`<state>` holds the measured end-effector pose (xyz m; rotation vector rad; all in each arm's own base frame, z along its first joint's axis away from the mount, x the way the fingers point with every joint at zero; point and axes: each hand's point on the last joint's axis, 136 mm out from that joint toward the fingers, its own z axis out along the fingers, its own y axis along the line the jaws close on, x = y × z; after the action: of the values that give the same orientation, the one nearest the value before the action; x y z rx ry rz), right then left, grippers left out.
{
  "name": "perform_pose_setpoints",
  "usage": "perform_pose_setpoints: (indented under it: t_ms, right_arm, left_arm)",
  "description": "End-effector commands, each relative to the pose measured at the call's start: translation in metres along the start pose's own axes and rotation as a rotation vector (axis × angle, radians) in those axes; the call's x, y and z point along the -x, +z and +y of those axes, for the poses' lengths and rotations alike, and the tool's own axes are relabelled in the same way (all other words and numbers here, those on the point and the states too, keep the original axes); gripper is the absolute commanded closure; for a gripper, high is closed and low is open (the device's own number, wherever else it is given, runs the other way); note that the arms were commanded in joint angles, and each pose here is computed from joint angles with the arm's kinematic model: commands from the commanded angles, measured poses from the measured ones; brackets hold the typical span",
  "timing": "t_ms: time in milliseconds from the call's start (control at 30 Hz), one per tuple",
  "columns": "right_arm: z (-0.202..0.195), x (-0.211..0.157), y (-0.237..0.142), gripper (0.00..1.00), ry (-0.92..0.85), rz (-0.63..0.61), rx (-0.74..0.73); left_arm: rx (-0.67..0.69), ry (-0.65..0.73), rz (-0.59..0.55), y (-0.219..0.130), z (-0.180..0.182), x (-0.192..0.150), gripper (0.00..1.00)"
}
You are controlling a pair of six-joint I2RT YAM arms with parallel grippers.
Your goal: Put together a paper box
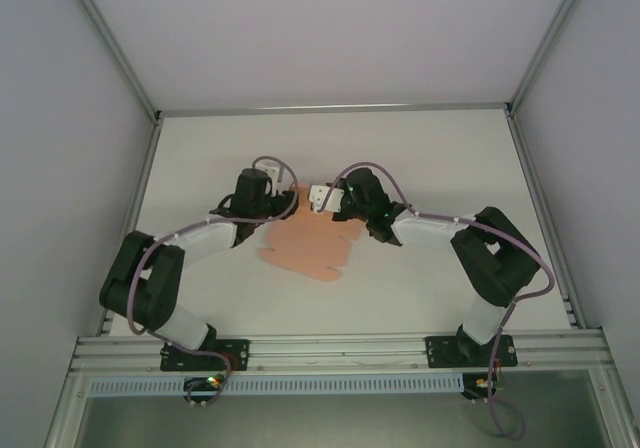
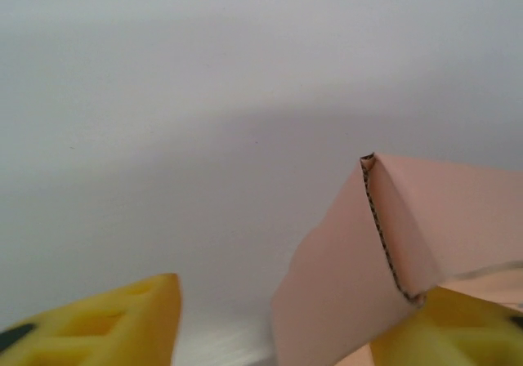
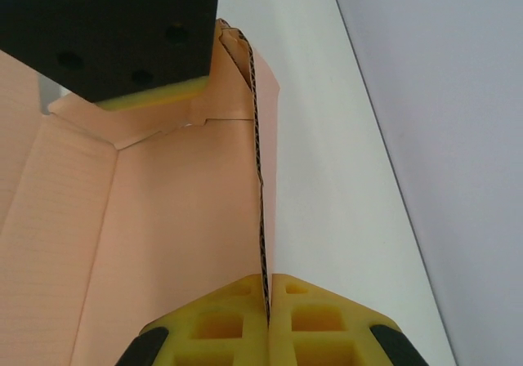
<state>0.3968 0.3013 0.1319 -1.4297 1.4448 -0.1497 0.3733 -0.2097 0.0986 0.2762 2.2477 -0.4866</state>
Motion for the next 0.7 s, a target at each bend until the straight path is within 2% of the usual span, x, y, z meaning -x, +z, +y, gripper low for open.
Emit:
perform_pose_setpoints:
  t_ms: [0, 200, 300, 400, 500, 600, 667]
  right_arm:
    - [0.003, 0.004, 0.005, 0.95, -0.041, -0.027, -0.008]
    - [0.010, 0.002, 0.007, 0.94, -0.042, -0.025, 0.014]
    - [0.009, 0.001, 0.007, 0.94, -0.039, -0.020, 0.012]
    - [0.010, -0.001, 0.007, 0.93, -0.036, -0.014, 0.004]
    - [0.011, -0.006, 0.008, 0.91, -0.027, -0.003, -0.003]
    - [0.009, -0.012, 0.010, 0.85, -0.005, 0.023, -0.024]
    - [0.002, -0.012, 0.007, 0.76, 0.037, 0.017, -0.066]
  left_arm:
    - [-0.038, 0.042, 0.002, 0.008, -0.013, 0.008, 0.55]
    - [0.000, 0.096, 0.029, 0.021, -0.020, 0.009, 0.65]
    - [0.027, 0.126, 0.028, 0.024, -0.022, 0.011, 0.73]
    - [0.141, 0.175, 0.023, 0.025, -0.012, 0.010, 0.89]
    - [0.240, 0.226, 0.007, 0.023, -0.006, 0.009, 0.97]
    - [0.284, 0.242, -0.010, 0.023, -0.005, 0.008, 1.00]
    - [0.316, 0.239, -0.029, 0.022, -0.003, 0.009, 1.00]
